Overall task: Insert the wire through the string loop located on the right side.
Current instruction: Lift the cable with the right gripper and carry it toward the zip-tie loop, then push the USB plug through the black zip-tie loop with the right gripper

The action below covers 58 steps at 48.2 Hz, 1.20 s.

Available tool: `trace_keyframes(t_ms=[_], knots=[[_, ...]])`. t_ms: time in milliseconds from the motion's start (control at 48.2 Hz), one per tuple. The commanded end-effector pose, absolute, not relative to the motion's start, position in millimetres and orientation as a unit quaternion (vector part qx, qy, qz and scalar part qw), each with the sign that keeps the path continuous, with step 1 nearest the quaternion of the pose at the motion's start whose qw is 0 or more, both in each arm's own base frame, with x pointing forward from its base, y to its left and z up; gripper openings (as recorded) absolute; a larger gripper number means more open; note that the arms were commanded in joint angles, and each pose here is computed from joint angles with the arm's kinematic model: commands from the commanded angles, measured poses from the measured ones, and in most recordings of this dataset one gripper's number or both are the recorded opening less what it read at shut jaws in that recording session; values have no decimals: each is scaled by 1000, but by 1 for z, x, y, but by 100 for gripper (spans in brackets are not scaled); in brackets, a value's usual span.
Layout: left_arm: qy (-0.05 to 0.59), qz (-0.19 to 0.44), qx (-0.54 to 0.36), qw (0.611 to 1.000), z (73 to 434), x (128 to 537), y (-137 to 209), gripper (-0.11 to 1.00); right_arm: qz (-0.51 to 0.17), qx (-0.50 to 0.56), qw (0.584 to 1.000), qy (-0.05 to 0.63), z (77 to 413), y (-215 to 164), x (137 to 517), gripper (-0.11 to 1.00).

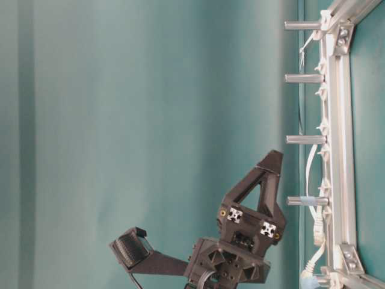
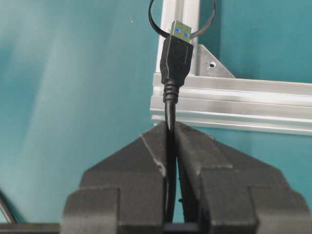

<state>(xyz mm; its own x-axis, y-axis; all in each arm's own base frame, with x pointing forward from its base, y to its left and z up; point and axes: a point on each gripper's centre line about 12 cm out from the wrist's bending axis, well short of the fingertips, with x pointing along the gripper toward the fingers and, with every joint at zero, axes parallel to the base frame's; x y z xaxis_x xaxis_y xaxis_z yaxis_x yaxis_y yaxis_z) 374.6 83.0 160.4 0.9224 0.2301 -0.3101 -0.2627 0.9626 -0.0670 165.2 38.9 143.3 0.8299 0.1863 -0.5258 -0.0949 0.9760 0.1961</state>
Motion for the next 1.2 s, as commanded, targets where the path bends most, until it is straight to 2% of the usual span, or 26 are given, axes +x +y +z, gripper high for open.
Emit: trace_keyframes(t_ms=[0, 1181], knots=[[125, 125, -56, 983, 178, 379, 83, 65, 73, 81, 954, 278, 147, 39, 169, 7], [130, 125, -57, 982, 176, 379, 83, 65, 72, 80, 952, 286, 145, 40, 170, 7]])
